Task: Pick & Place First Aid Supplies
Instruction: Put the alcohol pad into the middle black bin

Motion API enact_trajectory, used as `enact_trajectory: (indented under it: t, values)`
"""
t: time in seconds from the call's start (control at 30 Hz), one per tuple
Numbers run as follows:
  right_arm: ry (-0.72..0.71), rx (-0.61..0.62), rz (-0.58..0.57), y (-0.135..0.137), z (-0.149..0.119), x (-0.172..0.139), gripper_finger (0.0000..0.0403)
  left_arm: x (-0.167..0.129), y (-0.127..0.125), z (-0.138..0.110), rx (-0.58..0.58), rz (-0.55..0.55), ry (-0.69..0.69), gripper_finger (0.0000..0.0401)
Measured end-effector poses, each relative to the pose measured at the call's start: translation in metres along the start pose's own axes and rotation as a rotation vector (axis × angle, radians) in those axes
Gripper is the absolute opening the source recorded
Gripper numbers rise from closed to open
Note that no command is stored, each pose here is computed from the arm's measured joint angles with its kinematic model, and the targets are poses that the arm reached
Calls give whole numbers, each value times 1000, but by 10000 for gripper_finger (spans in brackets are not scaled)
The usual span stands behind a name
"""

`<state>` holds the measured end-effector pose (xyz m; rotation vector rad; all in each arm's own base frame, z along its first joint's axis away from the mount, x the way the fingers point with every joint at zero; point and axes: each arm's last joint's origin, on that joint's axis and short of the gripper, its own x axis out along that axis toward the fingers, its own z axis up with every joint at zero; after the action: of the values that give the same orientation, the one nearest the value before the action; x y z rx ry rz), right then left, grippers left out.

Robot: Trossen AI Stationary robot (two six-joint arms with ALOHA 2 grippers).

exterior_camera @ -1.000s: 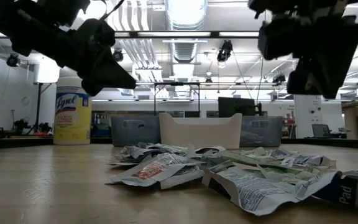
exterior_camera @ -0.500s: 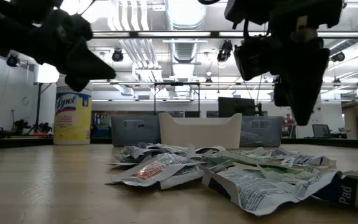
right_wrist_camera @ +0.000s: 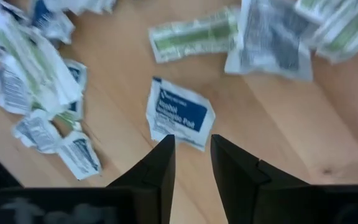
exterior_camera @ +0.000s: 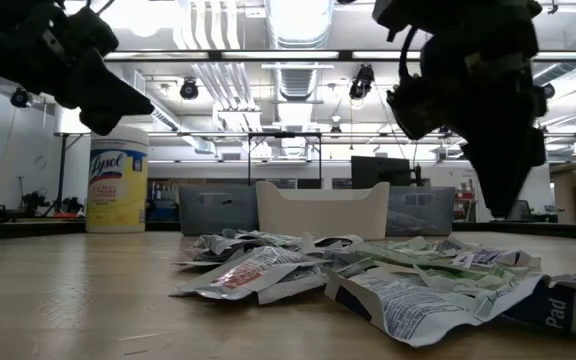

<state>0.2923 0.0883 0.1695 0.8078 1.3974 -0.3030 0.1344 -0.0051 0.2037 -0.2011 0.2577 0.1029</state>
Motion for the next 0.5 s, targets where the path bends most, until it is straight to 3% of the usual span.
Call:
enact_trajectory:
  t: [0.5]
  values:
    - [-25,26,-44,1,-5,11,113,-22,6,-7,36,55,25,53]
